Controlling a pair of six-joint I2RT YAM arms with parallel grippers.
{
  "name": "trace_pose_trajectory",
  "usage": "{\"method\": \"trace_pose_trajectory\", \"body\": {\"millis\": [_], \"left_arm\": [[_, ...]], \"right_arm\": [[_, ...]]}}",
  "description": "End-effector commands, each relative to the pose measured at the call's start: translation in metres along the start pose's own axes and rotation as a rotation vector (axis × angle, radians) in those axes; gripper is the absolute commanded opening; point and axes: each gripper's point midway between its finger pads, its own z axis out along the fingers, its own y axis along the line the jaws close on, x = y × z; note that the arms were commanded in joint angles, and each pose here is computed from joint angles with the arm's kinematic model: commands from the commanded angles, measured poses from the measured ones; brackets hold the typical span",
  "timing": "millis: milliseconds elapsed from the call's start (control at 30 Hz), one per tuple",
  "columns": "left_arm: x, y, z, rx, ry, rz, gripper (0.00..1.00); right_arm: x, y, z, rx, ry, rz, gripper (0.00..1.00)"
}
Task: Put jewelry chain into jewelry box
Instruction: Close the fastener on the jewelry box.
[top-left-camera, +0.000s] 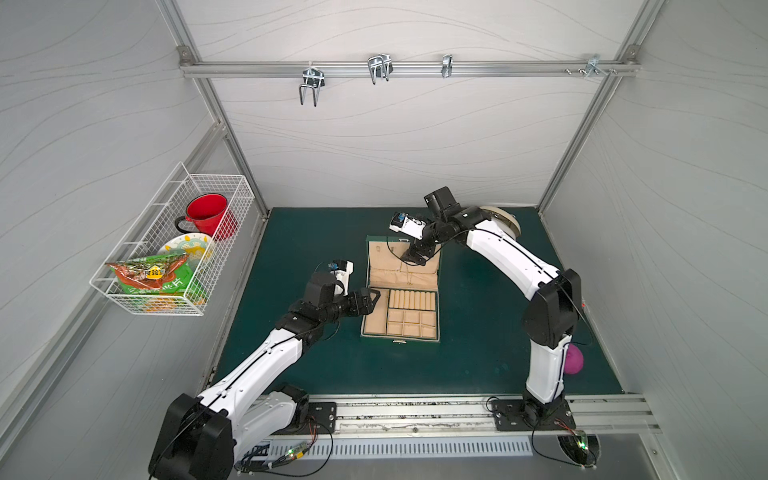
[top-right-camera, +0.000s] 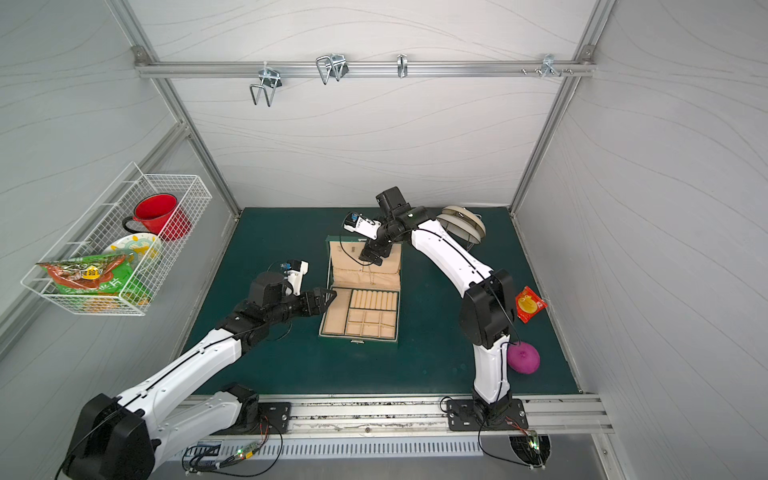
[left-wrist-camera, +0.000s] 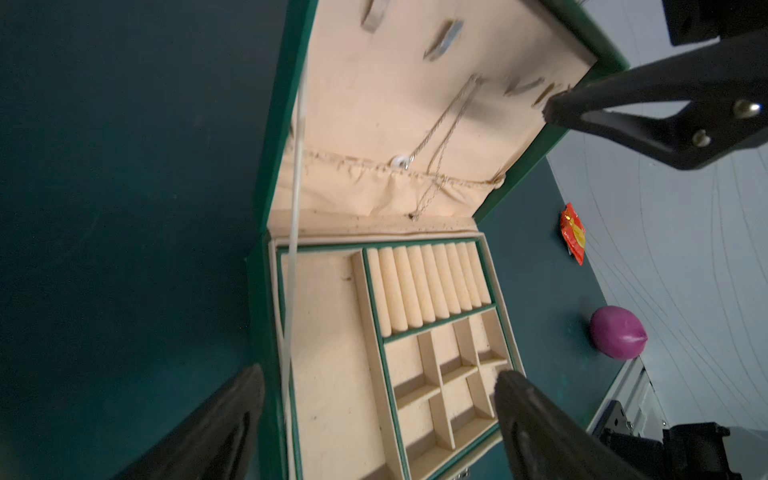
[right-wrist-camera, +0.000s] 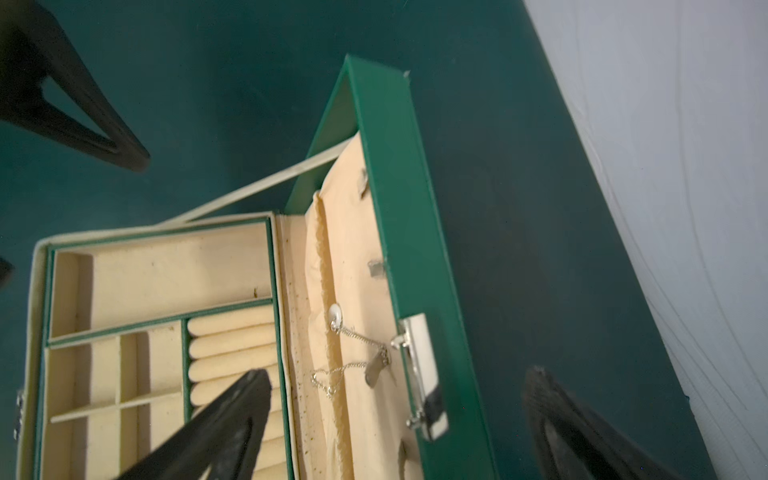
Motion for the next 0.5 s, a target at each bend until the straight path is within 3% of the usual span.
{"method": "trace_pose_trajectory", "body": {"millis": [0, 167, 333, 467], "left_arm": [[0.018, 0.006, -0.003, -0.001, 0.043, -0.057, 0.93], [0.04, 0.011, 0.0, 0.021, 0.098, -0.103, 0.93], [0.056, 0.016, 0.002, 0.023, 0.144, -0.127, 0.93], [0.067, 0.015, 0.005, 0.05, 0.185, -0.152, 0.93]], "right_arm": [[0.0, 0.0, -0.004, -0.007, 0.037, -0.098, 0.98], [0.012, -0.011, 0.011, 0.03, 0.098, -0.139, 0.92], [0.014, -0.015, 0.021, 0.049, 0.107, -0.154, 0.79], [0.013, -0.016, 0.029, 0.053, 0.112, -0.167, 0.78]]}}
